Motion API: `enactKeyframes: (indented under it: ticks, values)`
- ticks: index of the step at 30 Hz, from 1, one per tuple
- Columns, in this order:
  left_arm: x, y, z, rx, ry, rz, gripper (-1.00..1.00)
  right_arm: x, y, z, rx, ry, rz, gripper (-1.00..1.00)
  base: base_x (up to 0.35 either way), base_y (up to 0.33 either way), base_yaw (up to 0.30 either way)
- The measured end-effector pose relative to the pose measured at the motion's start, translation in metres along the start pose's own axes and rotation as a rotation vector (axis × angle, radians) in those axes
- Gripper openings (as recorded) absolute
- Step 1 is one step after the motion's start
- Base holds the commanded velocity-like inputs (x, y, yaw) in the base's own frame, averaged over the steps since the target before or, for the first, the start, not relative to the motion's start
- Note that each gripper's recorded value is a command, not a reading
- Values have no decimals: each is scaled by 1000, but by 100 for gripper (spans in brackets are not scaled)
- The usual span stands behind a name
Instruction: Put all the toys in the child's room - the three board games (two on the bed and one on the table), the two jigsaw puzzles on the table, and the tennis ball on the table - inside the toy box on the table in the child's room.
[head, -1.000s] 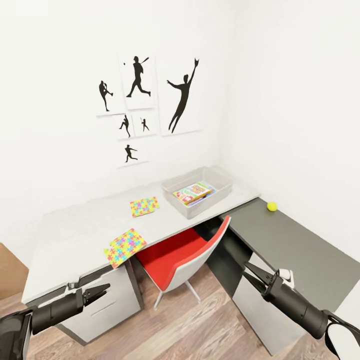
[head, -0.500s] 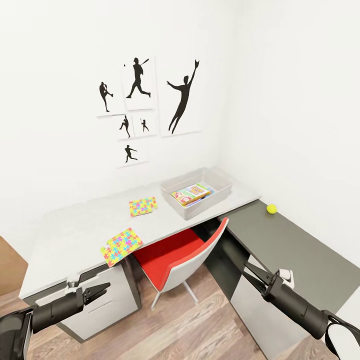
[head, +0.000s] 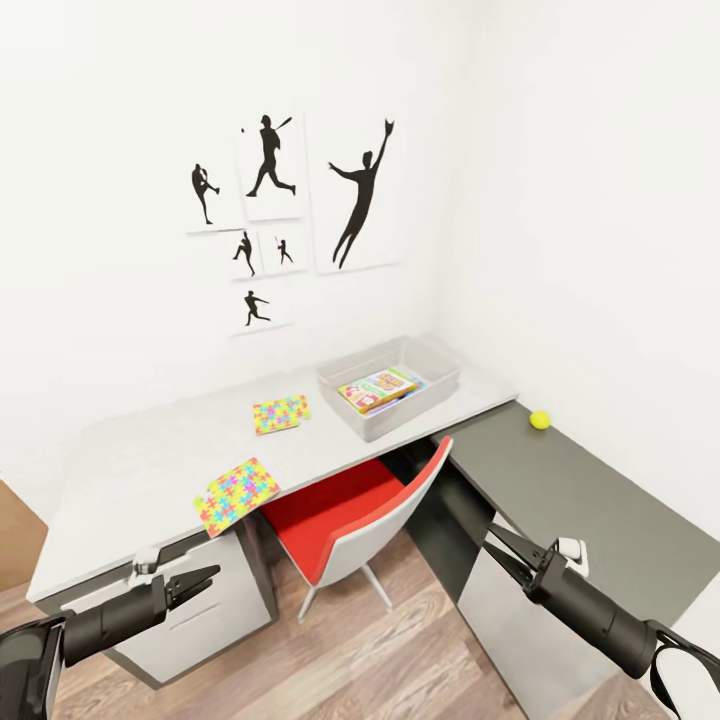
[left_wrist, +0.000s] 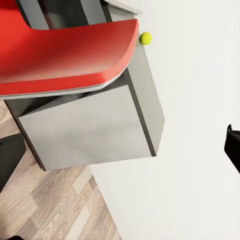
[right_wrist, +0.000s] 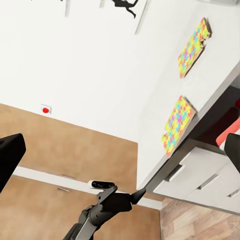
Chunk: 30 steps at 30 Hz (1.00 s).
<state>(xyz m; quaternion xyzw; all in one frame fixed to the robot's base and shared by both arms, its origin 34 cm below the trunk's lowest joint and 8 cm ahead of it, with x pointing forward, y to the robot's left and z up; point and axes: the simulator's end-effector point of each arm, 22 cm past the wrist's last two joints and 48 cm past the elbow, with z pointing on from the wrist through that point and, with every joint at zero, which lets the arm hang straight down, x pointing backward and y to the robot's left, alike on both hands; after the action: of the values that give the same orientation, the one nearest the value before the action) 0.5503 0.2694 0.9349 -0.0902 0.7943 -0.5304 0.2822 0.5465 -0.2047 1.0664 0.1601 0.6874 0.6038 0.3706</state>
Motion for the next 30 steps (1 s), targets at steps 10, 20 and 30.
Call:
enactKeyframes:
  ticks: [10,20,30]
  values:
    - [-1,1,-2,-2,-7,-2,100,0,-1,0,2,0,2,100,7,-6,0]
    - [-3,2,-4,-5,-18,-5,100,0,-1,0,4,0,1,100,0,0,0]
    - [-22,11,2,-56,-31,3,100,0,-1,-1,4,0,0,100,0,0,0]
